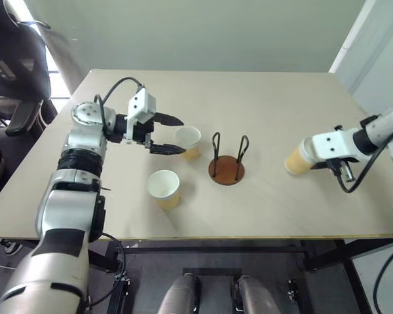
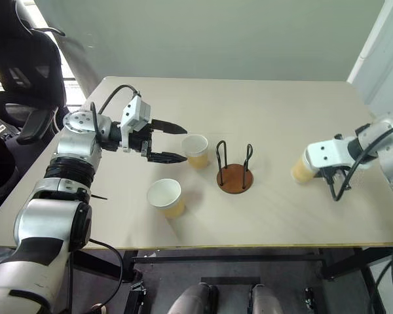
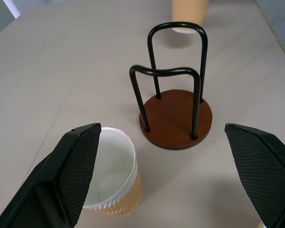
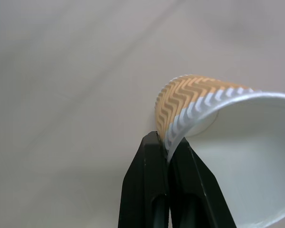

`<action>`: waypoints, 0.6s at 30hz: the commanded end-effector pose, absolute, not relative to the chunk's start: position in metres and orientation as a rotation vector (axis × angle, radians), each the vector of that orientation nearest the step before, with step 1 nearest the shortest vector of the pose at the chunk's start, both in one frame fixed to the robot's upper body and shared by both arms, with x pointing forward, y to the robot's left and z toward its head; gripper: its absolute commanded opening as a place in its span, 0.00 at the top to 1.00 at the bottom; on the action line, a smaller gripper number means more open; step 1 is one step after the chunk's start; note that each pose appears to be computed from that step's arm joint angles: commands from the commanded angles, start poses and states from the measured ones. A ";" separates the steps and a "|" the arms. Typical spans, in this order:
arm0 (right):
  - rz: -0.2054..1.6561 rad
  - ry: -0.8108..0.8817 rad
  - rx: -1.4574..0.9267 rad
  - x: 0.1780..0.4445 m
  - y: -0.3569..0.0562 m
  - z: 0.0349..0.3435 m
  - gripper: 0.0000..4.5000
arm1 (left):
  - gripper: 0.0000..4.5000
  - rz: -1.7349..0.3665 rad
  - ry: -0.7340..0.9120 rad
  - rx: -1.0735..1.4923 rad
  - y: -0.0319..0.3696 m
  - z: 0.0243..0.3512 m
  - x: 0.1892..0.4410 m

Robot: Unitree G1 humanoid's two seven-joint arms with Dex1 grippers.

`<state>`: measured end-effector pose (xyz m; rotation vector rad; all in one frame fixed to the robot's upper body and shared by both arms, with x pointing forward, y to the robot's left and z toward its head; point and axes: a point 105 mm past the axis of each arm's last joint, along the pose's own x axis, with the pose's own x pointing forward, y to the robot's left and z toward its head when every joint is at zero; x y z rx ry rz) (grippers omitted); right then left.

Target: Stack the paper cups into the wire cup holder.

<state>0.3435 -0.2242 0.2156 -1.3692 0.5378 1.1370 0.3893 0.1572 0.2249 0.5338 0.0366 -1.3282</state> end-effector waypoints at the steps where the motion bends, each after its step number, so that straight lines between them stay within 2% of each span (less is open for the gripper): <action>1: 1.132 0.419 -1.409 0.344 -0.203 0.244 1.00 | 0.00 -1.316 -0.002 0.576 0.161 0.242 0.389; 18: 1.170 0.162 -1.509 0.338 -0.137 0.300 1.00 | 0.00 -1.333 0.004 0.568 0.152 0.240 0.391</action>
